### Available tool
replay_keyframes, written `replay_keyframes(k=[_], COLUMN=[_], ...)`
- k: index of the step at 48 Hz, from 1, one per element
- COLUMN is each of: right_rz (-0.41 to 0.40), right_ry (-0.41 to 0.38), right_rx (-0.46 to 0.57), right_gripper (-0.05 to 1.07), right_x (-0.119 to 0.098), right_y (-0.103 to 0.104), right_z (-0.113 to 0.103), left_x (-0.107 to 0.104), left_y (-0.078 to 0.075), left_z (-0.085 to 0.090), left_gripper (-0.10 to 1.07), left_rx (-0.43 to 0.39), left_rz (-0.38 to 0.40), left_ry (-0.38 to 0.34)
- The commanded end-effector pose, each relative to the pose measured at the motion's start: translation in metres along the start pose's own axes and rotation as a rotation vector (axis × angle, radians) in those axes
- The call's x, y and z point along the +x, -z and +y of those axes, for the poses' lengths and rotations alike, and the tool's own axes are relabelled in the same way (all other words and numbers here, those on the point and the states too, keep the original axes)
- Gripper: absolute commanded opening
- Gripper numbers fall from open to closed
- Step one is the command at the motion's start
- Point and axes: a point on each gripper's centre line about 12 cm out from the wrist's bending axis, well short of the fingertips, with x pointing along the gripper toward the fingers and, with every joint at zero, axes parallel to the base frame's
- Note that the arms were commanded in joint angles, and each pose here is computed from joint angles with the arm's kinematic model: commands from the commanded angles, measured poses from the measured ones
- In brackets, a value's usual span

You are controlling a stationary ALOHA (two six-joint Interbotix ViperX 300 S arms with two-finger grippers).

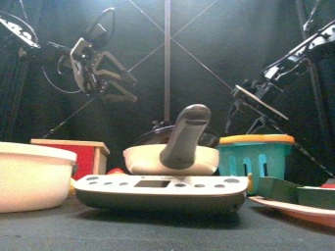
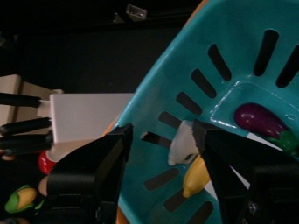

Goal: Move basket downwards

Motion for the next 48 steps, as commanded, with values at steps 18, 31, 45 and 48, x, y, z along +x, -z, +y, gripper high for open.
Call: replay_keyframes(k=[18,31,45,48], right_rz=[-0.040,0.059,0.088,0.084], right_ry=[0.281,0.385,0.311,0.293], right_rx=[0.182,0.144,0.202,0.216], right_gripper=[0.90,0.90,0.90,0.90], right_x=[-0.085,-0.081,-0.050,-0.043], right_y=[-0.003,0.031,0.043,0.042], right_z=[-0.024,-0.045,-0.065,-0.068], left_x=[-0.001,-0.001,-0.001,-0.001], left_y=[-0.006,-0.006,-0.006,-0.006], left_z=[0.002,0.002,0.003,0.003], left_gripper=[0.99,0.99,0.99,0.99], left_rx=[-0.007,-0.014,-0.017,-0.020], left_rz=[-0.021,-0.023,-0.022,-0.021], left_ry=[-0.007,-0.009,-0.012,-0.014])
